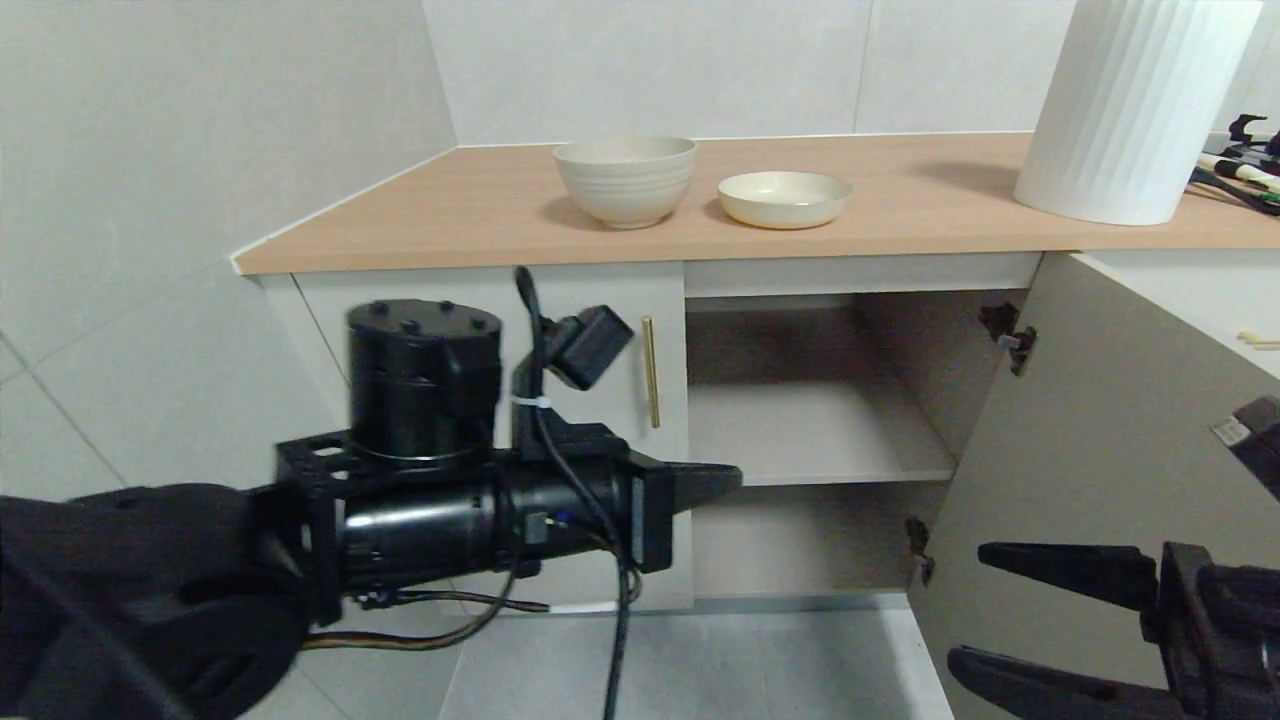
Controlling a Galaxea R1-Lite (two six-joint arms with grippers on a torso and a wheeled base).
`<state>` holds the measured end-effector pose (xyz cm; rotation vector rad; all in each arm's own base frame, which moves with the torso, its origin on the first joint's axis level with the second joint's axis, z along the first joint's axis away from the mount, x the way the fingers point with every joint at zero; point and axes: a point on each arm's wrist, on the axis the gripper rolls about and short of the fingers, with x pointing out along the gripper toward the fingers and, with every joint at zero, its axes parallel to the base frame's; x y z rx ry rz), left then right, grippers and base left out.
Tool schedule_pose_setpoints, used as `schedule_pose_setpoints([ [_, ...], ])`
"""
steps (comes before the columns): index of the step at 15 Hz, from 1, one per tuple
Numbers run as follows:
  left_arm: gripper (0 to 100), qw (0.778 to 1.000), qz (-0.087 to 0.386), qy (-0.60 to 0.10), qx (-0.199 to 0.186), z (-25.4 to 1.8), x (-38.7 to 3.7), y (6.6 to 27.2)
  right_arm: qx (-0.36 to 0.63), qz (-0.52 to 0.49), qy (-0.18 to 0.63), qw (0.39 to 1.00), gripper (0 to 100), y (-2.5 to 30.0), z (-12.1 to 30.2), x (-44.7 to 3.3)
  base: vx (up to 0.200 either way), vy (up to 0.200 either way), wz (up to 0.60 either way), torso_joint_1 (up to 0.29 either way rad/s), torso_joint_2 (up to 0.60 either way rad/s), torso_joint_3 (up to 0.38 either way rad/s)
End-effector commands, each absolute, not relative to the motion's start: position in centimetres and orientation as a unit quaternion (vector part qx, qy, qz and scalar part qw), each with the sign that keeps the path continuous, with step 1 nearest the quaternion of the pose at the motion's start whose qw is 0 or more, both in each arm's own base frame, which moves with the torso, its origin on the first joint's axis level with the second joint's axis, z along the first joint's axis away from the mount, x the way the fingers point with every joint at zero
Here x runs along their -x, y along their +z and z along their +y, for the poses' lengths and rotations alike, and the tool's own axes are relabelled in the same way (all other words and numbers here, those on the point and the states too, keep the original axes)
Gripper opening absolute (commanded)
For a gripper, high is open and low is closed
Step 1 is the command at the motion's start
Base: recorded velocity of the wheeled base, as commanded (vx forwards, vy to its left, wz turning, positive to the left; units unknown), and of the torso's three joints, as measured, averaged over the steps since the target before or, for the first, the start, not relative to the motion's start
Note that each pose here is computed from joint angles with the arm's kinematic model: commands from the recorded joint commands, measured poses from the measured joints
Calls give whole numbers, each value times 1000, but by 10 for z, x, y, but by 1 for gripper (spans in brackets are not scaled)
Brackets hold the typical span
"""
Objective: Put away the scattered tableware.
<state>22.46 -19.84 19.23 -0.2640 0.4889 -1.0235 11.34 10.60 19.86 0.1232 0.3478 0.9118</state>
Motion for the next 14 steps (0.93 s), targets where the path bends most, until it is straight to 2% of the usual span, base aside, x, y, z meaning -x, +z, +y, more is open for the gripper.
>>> schedule_pose_setpoints([
  [1, 0, 870, 178, -439, 136, -127, -183, 237, -54, 200, 407, 889, 100, 196, 125, -152, 0, 0, 0, 0, 0, 0],
  [4, 0, 884, 156, -417, 142, -97, -156, 246, -59, 180, 407, 894, 100, 215, 145, -181, 0, 0, 0, 0, 0, 0],
  [5, 100, 884, 152, -418, 143, -94, -151, 248, -60, 173, 407, 895, 100, 220, 149, -186, 0, 0, 0, 0, 0, 0],
  [10, 100, 902, 134, -382, 148, -82, -158, 250, -69, 137, 372, 915, 100, 234, 150, -191, 0, 0, 0, 0, 0, 0],
  [14, 100, 906, 138, -372, 144, -87, -174, 244, -47, 208, 347, 913, 100, 234, 149, -190, 0, 0, 0, 0, 0, 0],
])
